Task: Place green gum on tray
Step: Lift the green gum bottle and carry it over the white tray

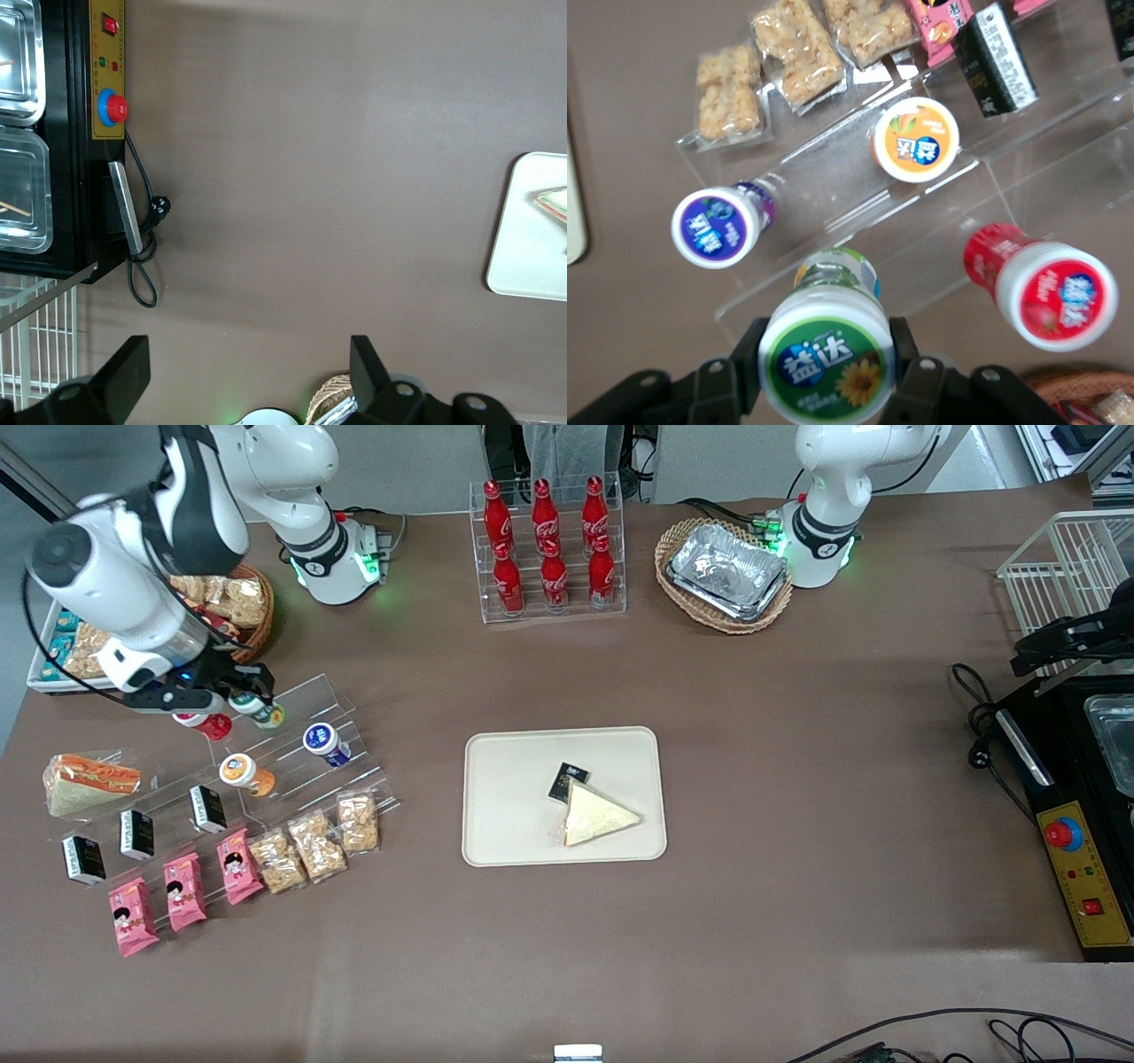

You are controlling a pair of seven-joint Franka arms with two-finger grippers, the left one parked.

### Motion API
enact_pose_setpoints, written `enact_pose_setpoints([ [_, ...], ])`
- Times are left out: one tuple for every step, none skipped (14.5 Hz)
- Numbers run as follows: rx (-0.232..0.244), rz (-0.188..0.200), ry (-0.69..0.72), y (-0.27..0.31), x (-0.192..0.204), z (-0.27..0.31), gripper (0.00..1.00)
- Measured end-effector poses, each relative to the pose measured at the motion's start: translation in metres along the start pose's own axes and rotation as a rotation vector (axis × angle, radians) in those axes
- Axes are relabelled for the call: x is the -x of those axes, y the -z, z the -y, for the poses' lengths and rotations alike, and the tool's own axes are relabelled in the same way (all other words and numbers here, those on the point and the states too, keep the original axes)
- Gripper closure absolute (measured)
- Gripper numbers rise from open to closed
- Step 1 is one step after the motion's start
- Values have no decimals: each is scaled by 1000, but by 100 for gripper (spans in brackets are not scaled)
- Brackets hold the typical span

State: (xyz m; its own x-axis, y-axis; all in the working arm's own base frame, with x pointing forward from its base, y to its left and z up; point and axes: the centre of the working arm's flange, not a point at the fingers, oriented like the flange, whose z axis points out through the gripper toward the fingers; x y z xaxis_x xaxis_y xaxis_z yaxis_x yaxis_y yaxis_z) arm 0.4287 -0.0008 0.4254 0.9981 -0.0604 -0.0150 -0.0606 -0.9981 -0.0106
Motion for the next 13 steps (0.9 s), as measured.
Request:
enact_pose_setpoints([
  [1,16,1,22,-2,0,41],
  [2,26,3,47,-4,2,41],
  [3,31,10,73,-6,5,41],
  [4,32,17,99,-6,13,41],
  [0,29,13,123,-4,26,41],
  [-8,29,1,143,-1,44,41],
  [-16,28,-15,157,4,67,41],
  [-18,26,-34,166,11,94,41],
  [-18,24,-59,170,19,123,41],
  [-20,29,-85,169,30,154,41],
  [-19,34,-108,164,40,184,41],
  [-12,33,-127,156,48,213,41],
  [-6,26,-143,144,53,239,41],
])
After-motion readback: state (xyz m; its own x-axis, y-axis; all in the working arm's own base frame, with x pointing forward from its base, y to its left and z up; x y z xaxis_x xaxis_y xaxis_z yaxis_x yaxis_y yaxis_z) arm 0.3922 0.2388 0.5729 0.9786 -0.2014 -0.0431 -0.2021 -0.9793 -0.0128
